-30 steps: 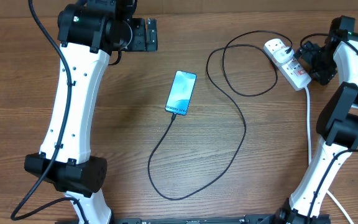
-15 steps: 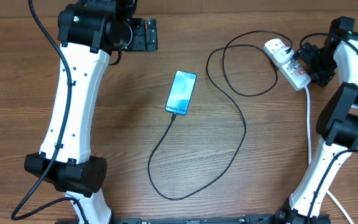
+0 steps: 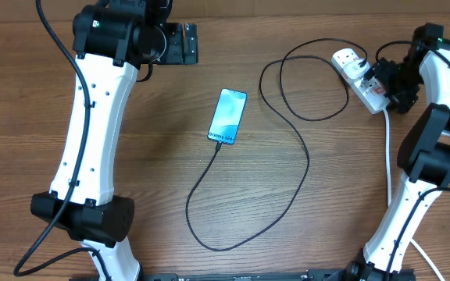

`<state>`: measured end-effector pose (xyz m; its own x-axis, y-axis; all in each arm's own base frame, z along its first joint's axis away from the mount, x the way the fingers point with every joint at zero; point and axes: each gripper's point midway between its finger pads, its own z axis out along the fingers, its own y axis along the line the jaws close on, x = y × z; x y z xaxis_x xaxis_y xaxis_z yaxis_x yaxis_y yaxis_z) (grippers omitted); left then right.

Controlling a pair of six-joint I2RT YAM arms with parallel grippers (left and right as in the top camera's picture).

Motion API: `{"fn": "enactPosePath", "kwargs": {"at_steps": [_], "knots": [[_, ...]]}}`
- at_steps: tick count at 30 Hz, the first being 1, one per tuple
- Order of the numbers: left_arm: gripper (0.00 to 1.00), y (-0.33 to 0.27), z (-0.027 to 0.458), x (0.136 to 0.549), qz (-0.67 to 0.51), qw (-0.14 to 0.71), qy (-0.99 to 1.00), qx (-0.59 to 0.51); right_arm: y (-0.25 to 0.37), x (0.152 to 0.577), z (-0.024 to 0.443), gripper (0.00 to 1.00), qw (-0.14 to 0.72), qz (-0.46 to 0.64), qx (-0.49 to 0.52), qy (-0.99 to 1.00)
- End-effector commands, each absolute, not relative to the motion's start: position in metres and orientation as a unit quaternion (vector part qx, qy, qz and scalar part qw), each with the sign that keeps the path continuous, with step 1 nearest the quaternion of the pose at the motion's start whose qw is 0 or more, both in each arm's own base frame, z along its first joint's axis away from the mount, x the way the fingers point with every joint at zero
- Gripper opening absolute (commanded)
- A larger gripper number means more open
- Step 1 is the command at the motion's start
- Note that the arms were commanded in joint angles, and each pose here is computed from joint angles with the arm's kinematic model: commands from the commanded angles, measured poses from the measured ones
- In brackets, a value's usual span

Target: Plug charger to phone and switch on socket

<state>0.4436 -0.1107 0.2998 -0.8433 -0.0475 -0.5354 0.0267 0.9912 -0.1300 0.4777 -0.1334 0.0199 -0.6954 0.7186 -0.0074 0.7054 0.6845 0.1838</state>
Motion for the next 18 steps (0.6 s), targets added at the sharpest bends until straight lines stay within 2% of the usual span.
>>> {"fn": "enactPosePath", "kwargs": {"at_steps": [1,10,18], "knots": [[1.0,-0.112,0.296,0.445,-0.062,0.277,0.959,-0.01,-0.143,0.477,0.058,1.0,0.066,0.082,0.389,0.915],[1.0,-0.112,0.296,0.445,-0.062,0.277,0.959,-0.01,-0.124,0.429,0.196,1.0,0.128,0.09,0.41,0.899],[1.0,-0.112,0.296,0.445,-0.062,0.277,0.959,-0.01,-0.071,0.369,0.287,1.0,0.194,0.068,0.344,0.916]]}}
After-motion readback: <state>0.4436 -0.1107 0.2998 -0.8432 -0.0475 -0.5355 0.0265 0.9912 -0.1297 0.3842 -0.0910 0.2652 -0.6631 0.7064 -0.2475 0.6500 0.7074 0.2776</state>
